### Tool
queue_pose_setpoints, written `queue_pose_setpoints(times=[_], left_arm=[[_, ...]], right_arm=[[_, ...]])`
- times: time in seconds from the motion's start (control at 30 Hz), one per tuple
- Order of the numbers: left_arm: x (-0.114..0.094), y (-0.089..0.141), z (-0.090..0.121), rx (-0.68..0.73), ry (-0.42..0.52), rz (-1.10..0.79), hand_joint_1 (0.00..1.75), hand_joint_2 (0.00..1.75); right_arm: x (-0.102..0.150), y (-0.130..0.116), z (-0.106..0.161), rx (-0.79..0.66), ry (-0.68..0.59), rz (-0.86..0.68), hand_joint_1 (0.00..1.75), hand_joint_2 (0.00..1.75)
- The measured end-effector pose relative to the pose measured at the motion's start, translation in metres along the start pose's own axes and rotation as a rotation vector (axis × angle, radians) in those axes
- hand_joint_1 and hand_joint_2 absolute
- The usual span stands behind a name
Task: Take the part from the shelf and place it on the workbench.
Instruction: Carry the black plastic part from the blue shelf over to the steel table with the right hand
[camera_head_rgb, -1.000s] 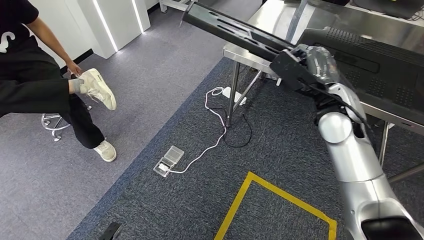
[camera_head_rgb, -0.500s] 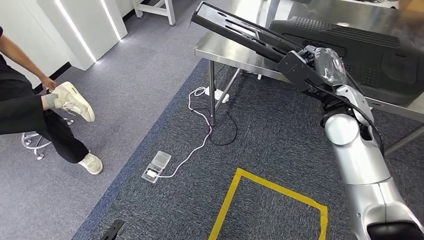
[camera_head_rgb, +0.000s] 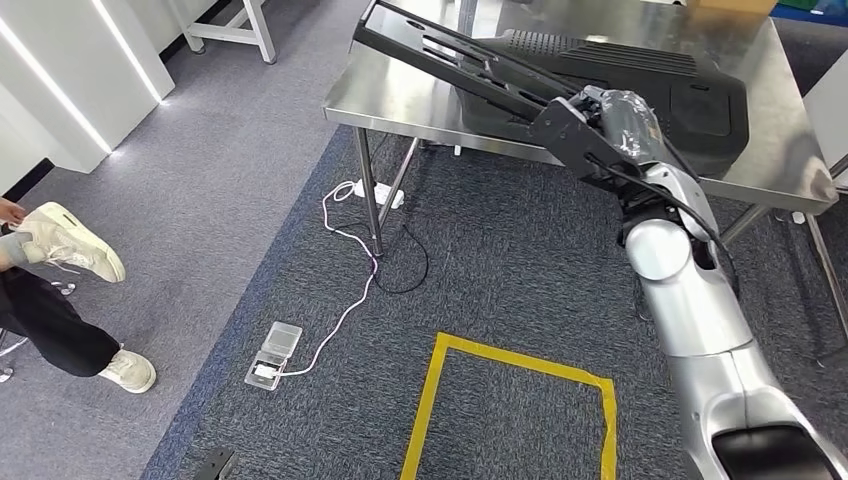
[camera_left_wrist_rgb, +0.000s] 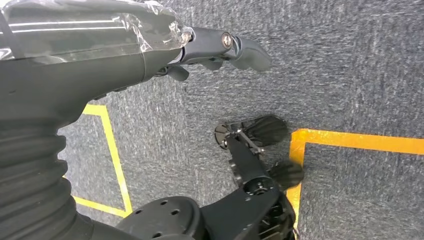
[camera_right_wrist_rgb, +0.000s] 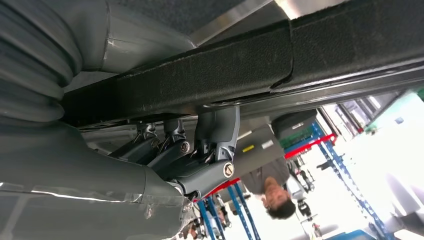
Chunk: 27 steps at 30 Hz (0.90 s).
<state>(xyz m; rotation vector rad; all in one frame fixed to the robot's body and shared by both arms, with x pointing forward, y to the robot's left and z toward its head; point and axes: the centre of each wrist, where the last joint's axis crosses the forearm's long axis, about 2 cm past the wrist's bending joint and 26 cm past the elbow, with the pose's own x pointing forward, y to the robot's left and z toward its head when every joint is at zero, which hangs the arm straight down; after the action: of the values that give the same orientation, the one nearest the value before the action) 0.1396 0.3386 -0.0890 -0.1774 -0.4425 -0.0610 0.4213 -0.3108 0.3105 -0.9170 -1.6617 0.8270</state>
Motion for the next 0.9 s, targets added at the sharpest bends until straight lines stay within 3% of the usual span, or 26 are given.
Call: queue_pose_setpoints(times=[0.9], left_arm=[[0.0033,0.0053,0.001,0.002,-0.006,-0.004,0.0,1.75]], right_arm=[[-0.0004,0.005,-0.0004,-0.002,0.014,0.013,1.75,1.75]])
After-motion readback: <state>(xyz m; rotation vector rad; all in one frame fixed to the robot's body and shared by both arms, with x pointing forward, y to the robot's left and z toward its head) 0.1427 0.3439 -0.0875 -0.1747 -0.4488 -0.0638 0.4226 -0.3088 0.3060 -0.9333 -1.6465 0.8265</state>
